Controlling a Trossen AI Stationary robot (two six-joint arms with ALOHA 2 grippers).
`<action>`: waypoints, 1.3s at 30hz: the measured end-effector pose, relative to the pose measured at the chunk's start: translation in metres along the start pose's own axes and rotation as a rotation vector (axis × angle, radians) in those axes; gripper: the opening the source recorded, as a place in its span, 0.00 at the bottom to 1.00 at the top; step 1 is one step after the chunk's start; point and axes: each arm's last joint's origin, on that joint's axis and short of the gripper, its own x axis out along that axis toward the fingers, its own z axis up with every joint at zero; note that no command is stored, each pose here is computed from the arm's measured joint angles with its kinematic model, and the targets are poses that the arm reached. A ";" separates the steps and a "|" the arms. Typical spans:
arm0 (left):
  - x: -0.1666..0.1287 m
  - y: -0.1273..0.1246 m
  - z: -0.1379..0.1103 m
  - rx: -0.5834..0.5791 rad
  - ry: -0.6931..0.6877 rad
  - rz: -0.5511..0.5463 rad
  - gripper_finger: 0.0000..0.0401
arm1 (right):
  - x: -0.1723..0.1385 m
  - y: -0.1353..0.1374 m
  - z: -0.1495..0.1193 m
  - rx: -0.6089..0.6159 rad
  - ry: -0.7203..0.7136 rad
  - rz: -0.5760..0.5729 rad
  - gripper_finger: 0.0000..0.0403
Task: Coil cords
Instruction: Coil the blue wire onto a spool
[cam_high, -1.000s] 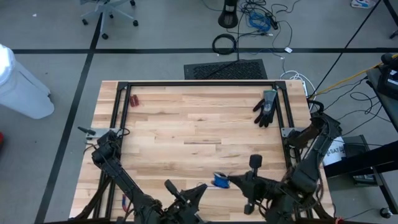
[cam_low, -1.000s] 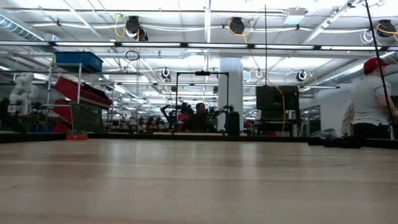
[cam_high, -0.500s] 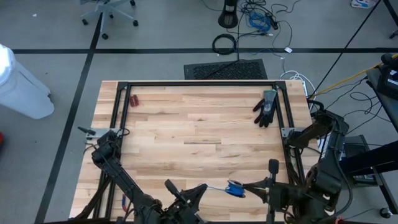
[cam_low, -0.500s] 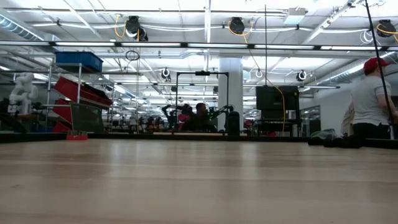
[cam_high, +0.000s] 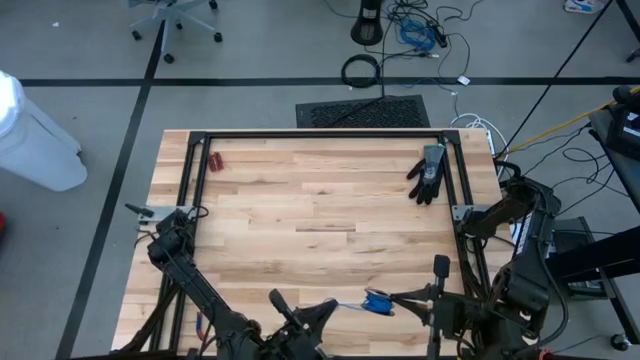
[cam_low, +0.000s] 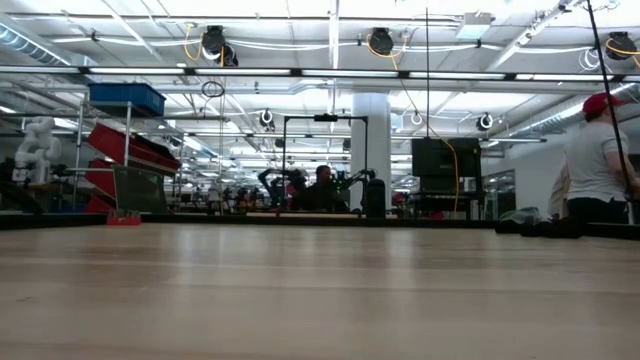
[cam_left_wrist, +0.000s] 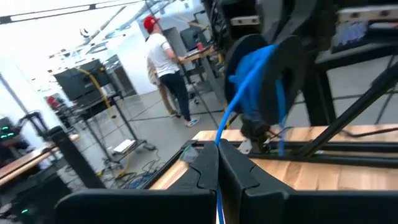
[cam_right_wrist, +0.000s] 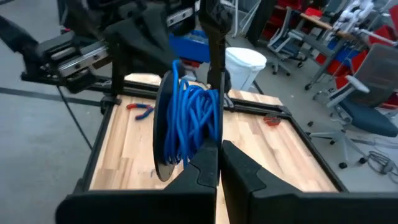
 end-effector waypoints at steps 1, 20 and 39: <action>0.002 -0.001 -0.001 -0.008 -0.008 -0.008 0.00 | 0.000 0.000 0.001 0.000 -0.007 -0.007 0.00; 0.037 -0.010 -0.017 -0.063 -0.042 -0.100 0.02 | 0.001 0.005 0.017 0.023 -0.091 0.007 0.00; 0.015 -0.015 -0.016 -0.042 -0.039 -0.125 0.22 | -0.005 -0.012 0.029 0.027 -0.127 -0.026 0.00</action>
